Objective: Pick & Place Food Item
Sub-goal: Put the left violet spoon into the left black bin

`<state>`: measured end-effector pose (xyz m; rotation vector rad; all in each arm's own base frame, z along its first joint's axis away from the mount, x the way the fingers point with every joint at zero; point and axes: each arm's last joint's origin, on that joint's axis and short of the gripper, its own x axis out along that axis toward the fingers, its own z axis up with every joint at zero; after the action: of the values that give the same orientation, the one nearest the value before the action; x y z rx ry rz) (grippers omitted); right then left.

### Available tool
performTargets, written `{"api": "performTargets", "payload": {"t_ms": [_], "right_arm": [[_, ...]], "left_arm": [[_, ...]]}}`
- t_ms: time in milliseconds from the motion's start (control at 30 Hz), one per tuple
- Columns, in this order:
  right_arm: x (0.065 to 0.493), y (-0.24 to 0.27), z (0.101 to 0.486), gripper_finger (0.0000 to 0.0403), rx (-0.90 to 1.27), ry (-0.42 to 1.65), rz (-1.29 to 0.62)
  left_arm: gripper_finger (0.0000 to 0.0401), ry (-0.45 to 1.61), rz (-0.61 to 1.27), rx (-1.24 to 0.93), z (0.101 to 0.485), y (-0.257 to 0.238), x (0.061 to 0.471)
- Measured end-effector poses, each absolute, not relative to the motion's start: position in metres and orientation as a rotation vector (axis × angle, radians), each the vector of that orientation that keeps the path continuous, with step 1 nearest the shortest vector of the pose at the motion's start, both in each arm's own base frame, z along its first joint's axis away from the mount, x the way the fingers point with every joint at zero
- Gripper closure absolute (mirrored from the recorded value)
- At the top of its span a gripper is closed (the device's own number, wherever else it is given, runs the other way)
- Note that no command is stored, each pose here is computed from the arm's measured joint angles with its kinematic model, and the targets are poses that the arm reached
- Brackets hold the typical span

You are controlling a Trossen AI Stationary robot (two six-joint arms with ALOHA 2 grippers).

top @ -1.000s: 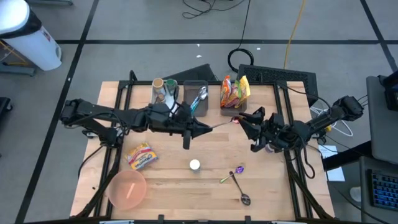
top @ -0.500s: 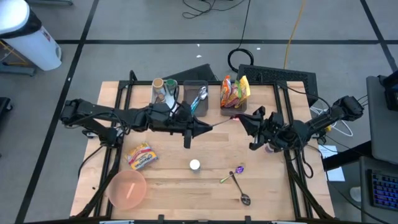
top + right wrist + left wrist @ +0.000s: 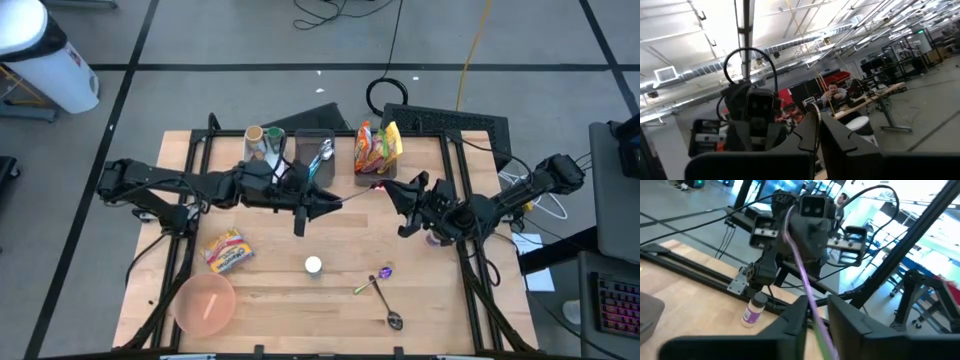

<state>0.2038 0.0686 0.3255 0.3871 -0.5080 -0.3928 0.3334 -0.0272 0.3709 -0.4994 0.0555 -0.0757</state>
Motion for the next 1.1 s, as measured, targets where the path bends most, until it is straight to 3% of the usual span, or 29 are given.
{"api": "performTargets", "payload": {"t_ms": [233, 400, 800, 1100], "right_arm": [[0.204, 0.067, 0.323, 0.0402, 0.395, -0.474, -0.487], [0.207, 0.066, 0.329, 0.0402, 0.389, -0.431, -0.578], [0.235, 0.04, 0.385, 0.0402, 0.357, -0.245, -0.628], [0.271, -0.005, 0.397, 0.0403, 0.4, -0.214, -0.569]], "left_arm": [[0.021, 0.003, -0.136, -0.487, 0.378, -0.004, 0.334], [0.0164, -0.045, -0.175, -0.388, 0.393, 0.015, 0.33], [0.0155, 0.301, 0.052, 0.003, 0.444, 0.031, 0.304], [0.0155, 0.369, 0.235, 0.204, 0.455, 0.009, 0.295]]}}
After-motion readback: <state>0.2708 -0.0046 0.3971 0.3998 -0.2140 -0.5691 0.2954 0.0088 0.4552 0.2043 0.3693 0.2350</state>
